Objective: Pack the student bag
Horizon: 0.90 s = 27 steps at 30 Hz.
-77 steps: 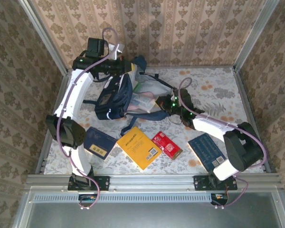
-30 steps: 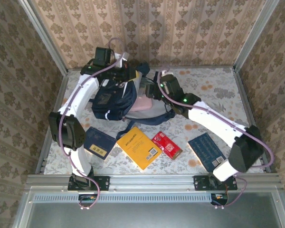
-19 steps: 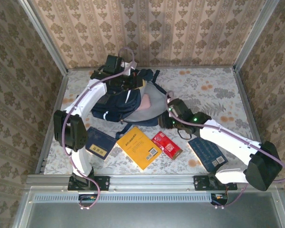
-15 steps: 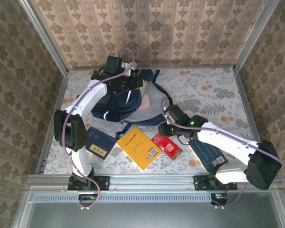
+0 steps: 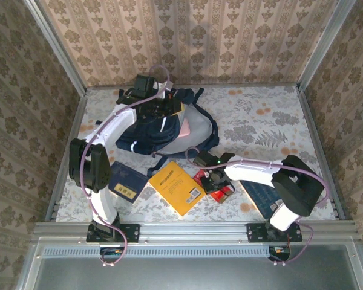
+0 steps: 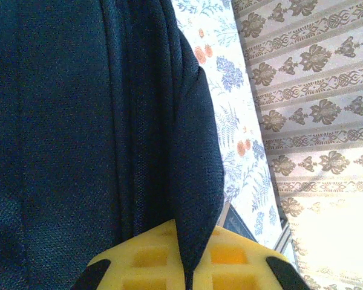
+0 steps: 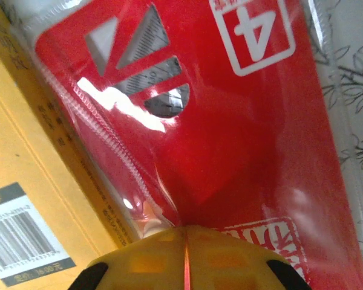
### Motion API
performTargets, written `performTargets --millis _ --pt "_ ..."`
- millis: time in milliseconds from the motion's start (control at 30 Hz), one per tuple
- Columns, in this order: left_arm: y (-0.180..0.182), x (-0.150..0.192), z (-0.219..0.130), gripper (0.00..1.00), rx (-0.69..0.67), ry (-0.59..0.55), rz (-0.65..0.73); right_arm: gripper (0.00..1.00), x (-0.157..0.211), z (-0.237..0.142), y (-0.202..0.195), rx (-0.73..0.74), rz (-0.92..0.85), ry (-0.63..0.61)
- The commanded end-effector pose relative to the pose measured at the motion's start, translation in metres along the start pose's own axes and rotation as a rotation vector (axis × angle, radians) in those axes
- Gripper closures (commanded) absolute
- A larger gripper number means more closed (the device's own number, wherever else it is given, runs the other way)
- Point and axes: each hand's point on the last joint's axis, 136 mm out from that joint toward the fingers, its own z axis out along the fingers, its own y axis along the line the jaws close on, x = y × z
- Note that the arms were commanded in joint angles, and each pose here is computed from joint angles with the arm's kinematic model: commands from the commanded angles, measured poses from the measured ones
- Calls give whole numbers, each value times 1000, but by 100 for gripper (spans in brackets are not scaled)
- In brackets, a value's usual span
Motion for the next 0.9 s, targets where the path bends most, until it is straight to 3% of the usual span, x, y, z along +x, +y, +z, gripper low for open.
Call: performTargets --millis 0,267,467,600,667,867 --pt "-6 -10 -11 100 8 -46 18 89 -12 12 -15 86 29 -14" --pt "-5 -2 0 100 10 -14 9 83 -52 1 -45 157 56 -96" --pt "-7 3 6 100 9 6 20 55 -72 -32 -75 224 104 -187" --pt "-9 7 9 100 6 16 28 45 -65 -55 -70 156 128 -232" --pt "-9 7 9 100 5 16 29 46 -53 -57 -63 90 152 -221" --pt "-23 3 -1 100 25 -5 48 77 -9 -35 -68 70 201 -135"
